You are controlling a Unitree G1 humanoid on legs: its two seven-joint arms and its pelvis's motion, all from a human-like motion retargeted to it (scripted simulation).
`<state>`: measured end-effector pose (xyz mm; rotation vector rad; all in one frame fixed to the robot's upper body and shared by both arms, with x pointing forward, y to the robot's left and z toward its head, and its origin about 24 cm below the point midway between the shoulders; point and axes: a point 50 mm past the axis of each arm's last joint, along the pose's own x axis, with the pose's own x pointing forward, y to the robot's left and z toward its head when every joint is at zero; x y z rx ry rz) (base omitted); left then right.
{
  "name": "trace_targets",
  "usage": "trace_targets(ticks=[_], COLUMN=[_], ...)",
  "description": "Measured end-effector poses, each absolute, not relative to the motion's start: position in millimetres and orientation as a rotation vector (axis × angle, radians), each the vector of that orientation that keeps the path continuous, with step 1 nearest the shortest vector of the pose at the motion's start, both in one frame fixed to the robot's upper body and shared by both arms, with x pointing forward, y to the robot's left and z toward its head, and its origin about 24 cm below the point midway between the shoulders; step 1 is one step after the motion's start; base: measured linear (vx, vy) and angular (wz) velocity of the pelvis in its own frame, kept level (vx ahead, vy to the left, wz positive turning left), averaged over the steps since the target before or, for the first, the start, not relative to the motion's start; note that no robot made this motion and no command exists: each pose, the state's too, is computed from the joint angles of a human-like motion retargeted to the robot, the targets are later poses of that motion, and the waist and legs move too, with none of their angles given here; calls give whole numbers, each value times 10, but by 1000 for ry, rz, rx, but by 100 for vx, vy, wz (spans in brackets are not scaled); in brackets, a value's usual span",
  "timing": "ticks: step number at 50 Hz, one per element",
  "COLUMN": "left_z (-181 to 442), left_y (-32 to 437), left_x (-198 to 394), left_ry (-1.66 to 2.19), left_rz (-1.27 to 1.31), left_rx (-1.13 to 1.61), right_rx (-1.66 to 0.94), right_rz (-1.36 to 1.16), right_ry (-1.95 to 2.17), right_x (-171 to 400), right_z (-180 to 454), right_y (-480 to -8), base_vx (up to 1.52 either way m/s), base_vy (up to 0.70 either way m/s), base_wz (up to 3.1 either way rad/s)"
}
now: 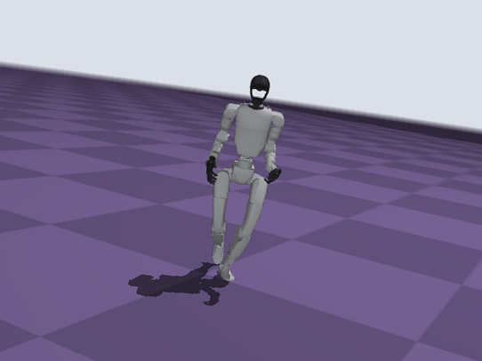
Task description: Walk run
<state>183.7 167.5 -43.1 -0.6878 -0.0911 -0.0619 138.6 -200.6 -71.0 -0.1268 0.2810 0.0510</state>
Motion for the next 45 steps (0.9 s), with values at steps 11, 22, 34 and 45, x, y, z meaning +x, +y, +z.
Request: trace_targets(ticks=[11, 22, 34, 45], left_z=[-222, -580, -661, 192], left_y=[1692, 1715, 1712, 1963], left_x=[2051, 1294, 1124, 2253], left_ry=[-143, -4, 52, -356], left_rz=[-305, -141, -49, -148], left_rx=[-614, -733, -695, -520], right_rx=[-146, -139, -60, 153], right_rz=[-251, -86, 90, -58], right_ry=[433, -92, -368, 625], right_x=[447, 2003, 2380, 637], right_z=[-769, -76, 618, -1243], right_y=[-2312, -2082, -2080, -1813], base_vx=[129, 165, 153, 189], base_vy=[-10, -30, 7, -20], base_wz=[206, 31, 25, 173])
